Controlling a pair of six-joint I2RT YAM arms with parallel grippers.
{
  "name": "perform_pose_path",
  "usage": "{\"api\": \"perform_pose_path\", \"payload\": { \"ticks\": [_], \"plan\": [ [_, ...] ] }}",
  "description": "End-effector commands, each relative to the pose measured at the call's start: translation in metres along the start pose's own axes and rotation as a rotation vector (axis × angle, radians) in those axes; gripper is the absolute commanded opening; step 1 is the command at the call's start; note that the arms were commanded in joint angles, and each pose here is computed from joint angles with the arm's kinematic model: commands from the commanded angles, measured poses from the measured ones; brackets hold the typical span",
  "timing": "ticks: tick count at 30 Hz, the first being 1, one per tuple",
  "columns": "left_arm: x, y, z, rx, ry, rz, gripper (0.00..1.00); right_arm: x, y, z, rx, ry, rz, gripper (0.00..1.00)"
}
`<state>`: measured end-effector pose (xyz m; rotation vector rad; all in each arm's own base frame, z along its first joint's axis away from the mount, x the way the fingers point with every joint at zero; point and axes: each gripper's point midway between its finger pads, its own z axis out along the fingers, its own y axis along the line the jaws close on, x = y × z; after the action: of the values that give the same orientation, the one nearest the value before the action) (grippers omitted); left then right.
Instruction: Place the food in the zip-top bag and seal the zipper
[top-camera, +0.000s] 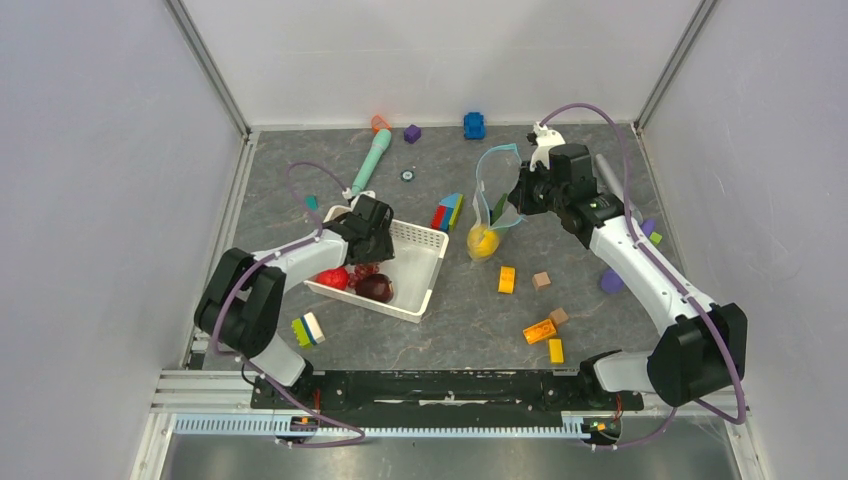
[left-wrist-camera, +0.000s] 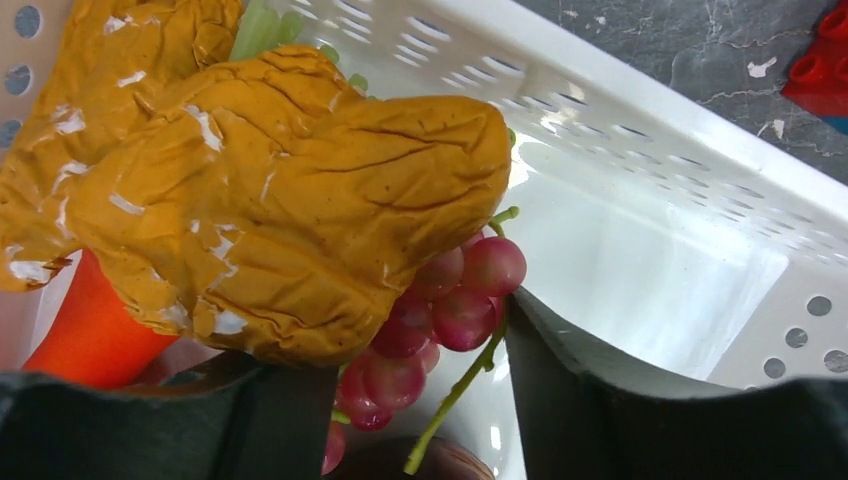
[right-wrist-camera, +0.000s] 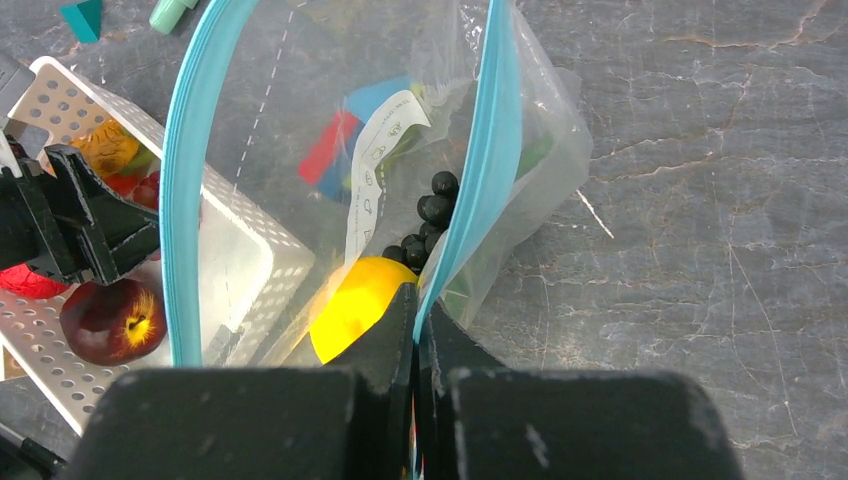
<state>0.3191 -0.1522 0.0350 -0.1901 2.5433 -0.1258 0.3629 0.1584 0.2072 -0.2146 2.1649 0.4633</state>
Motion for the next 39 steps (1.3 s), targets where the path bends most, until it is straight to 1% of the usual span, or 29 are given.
{"api": "perform_pose_path", "payload": {
  "ticks": [1,4,6,11,14,19,25,29,31,36,39],
  "plan": [
    [-0.01,-0.01,0.001,0.029,-0.014,-0.015,0.55,-0.006,-0.002,0.002,0.009,-0.02,-0.011,0.0],
    [-0.011,-0.011,-0.002,0.038,-0.016,-0.011,0.34,-0.007,-0.002,0.001,0.009,-0.024,-0.011,0.0],
    [-0.012,-0.013,-0.007,0.053,-0.02,-0.01,0.24,-0.006,-0.002,0.002,0.009,-0.022,-0.01,0.0],
    [-0.021,-0.019,-0.027,0.105,-0.047,-0.004,0.08,-0.006,-0.002,0.001,0.008,-0.022,-0.012,0.0],
    [-0.028,-0.023,-0.041,0.143,-0.076,0.0,0.02,-0.007,-0.001,0.0,0.007,-0.026,-0.014,0.0],
    [-0.047,-0.036,-0.071,0.256,-0.182,0.015,0.02,-0.007,-0.001,-0.001,0.004,-0.027,-0.013,0.0],
    [-0.079,-0.071,-0.127,0.512,-0.36,0.053,0.02,-0.007,0.001,-0.001,-0.006,-0.027,-0.013,0.0],
    [-0.101,-0.09,-0.161,0.635,-0.467,0.083,0.02,-0.007,0.004,-0.001,-0.021,-0.027,-0.013,0.0],
    [-0.111,-0.103,-0.178,0.716,-0.509,0.11,0.02,-0.007,0.006,-0.001,-0.035,-0.027,-0.02,0.0],
    [-0.131,-0.138,-0.215,0.901,-0.565,0.181,0.02,-0.009,0.009,-0.003,-0.052,-0.033,-0.03,0.0],
    [-0.154,-0.157,-0.249,1.004,-0.643,0.199,0.04,-0.01,0.009,-0.004,-0.053,-0.037,-0.035,0.0]
  ]
}}
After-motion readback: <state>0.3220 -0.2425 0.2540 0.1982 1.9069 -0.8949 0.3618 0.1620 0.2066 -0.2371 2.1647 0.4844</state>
